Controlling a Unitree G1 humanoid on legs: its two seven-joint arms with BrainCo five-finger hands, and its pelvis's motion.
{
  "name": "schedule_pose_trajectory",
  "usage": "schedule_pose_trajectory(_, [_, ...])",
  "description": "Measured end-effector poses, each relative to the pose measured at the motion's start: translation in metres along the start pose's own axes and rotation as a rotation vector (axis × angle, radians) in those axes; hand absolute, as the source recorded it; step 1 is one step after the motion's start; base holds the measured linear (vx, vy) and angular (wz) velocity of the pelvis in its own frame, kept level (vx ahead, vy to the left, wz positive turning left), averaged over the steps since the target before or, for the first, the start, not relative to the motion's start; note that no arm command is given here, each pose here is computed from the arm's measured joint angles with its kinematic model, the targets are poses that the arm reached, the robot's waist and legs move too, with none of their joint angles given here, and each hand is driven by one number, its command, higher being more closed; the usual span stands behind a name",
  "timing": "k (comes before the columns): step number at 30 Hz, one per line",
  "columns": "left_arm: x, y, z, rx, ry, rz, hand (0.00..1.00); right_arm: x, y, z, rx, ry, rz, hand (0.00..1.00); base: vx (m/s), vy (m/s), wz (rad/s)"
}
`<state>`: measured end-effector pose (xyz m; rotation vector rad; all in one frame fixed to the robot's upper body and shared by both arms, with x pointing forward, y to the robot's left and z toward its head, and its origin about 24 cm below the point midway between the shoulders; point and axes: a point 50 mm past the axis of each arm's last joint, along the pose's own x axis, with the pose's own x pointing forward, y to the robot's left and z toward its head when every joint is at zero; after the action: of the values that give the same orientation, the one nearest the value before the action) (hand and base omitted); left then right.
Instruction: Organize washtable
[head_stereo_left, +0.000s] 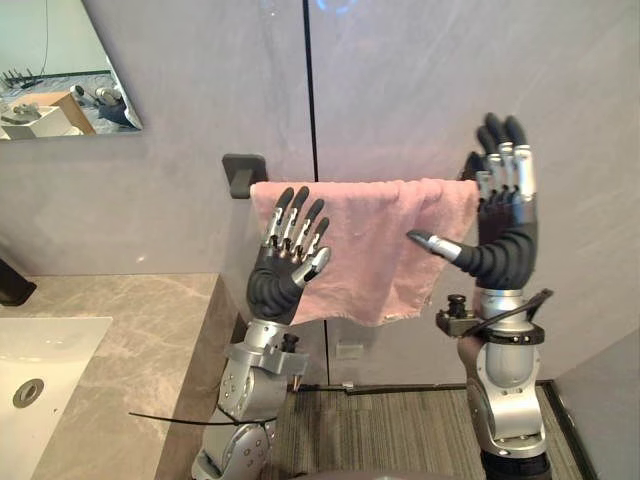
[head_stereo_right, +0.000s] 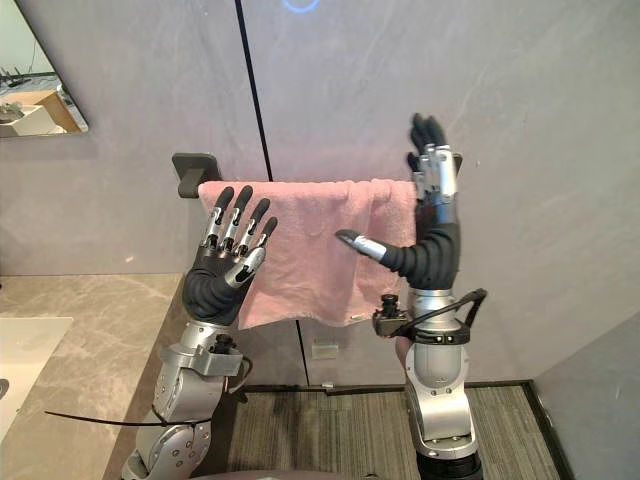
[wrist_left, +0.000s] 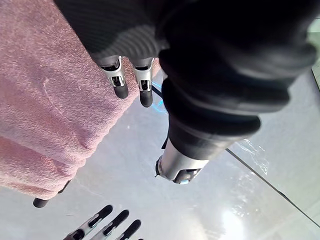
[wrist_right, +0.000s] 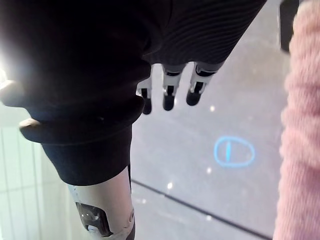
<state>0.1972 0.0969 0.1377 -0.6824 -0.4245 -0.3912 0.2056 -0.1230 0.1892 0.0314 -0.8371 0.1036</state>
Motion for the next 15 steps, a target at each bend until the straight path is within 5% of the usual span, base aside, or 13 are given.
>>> schedule_pose_trajectory(6, [-0.002,0.002,-0.01,-0.004,0.049,-0.026,0.0,-0.005,0.016,-0.01,0.194,0.059,0.18,0.0,0.0,0.0,0.0])
schedule_pose_trajectory(15, [-0.009,0.006,-0.037,-0.027,0.188,-0.085,0.0,-0.03,0.022,-0.051,0.253,0.304,0.34,0.0,0.0,0.0,0.0])
